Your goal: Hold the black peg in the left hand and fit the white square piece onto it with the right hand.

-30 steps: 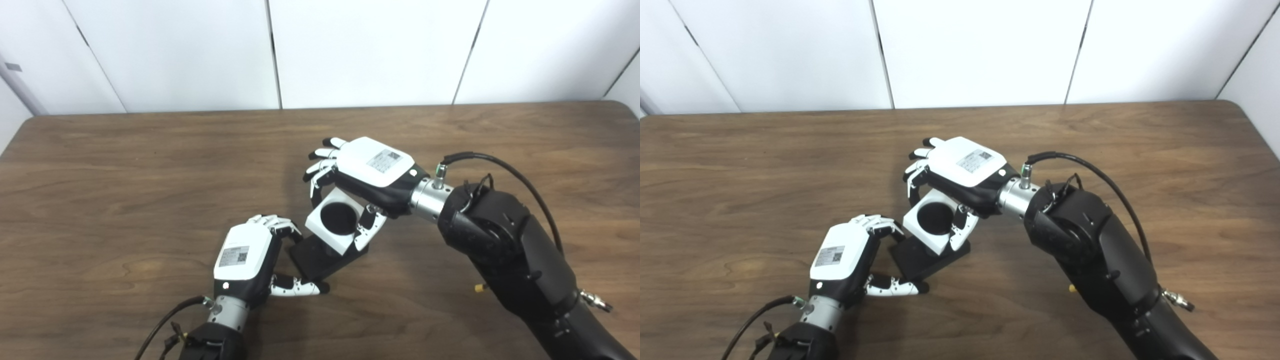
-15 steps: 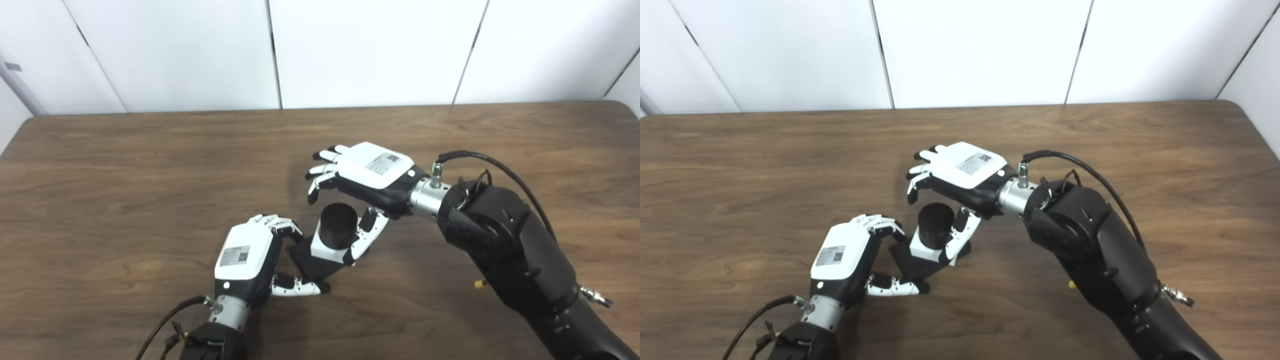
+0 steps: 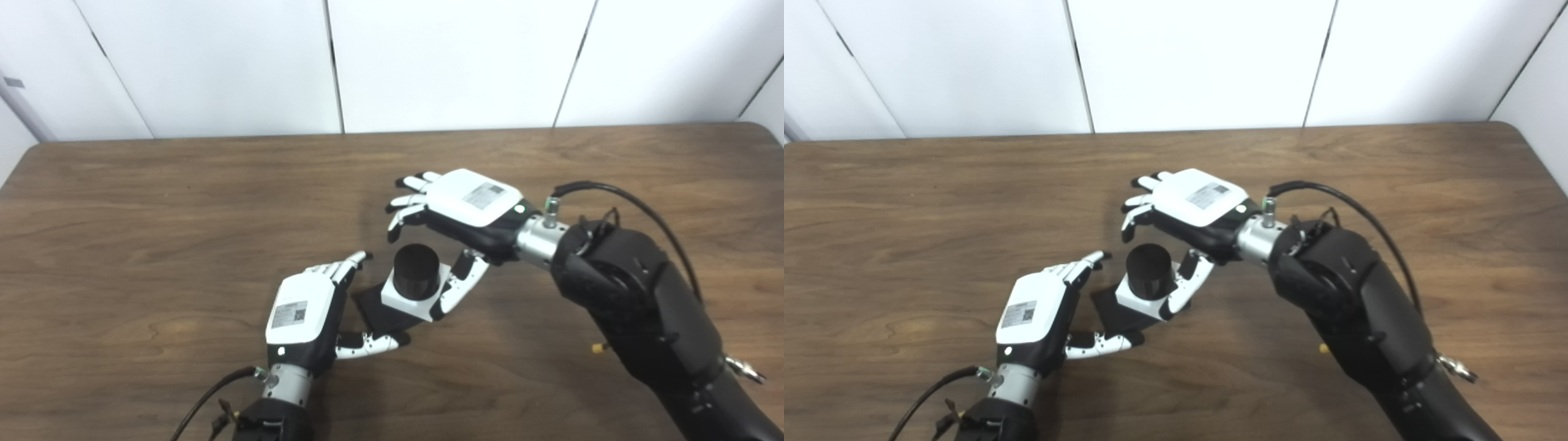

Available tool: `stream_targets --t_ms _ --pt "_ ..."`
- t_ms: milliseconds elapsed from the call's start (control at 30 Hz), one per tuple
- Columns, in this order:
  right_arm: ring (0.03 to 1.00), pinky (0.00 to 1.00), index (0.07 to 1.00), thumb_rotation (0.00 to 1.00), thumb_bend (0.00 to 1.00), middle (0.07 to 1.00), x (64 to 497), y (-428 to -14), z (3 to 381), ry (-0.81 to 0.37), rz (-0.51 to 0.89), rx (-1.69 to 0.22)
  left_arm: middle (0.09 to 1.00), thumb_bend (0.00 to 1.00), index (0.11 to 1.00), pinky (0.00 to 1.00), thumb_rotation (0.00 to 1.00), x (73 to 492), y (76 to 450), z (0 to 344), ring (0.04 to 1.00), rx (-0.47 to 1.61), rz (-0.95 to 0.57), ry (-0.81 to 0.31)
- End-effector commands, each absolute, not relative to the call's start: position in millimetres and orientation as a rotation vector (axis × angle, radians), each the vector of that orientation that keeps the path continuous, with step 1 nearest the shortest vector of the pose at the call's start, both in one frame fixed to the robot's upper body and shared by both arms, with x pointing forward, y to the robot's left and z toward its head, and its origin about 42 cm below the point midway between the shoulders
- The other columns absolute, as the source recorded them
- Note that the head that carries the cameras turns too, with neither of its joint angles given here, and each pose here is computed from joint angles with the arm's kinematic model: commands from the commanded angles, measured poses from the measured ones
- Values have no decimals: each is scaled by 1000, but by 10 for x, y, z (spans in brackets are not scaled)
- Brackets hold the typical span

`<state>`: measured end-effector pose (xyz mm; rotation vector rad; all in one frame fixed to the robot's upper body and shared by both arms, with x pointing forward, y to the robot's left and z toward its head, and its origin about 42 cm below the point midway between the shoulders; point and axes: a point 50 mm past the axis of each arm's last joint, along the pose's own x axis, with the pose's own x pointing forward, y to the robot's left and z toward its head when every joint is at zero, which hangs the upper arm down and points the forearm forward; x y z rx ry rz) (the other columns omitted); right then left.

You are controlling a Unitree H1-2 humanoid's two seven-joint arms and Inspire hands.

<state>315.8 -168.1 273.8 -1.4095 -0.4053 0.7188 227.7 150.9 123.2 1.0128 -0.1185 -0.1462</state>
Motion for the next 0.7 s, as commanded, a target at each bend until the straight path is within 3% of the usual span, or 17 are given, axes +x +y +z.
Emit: stream_targets --t_ms 0,233,433,533,600,667 --pt "993 1000 759 415 1000 892 3137 -1752 2918 -455 658 -1412 904 1000 997 769 760 2282 1567 1314 829 948 -126 -98" --pt "989 1000 775 407 979 901 3127 -1946 2933 -430 591 -1376 921 1000 1000 720 753 2251 1707 1469 866 744 -173 14" --pt "998 1000 788 414 964 909 3133 -2199 2943 -363 525 -1309 984 1000 1000 823 747 2148 1900 1593 919 564 -149 31" --pt "998 1000 850 496 858 929 3065 -2379 2861 -284 519 -1209 995 1000 1000 941 720 2089 2040 1635 951 408 -121 1" --pt "985 996 939 600 755 957 2972 -2515 2760 -236 513 -1108 987 1000 1000 946 776 2046 2170 1639 945 340 -92 -17" --pt "990 992 985 713 709 985 2875 -2614 2662 -191 497 -1008 979 911 1000 926 829 2016 2276 1633 938 265 -67 -34"
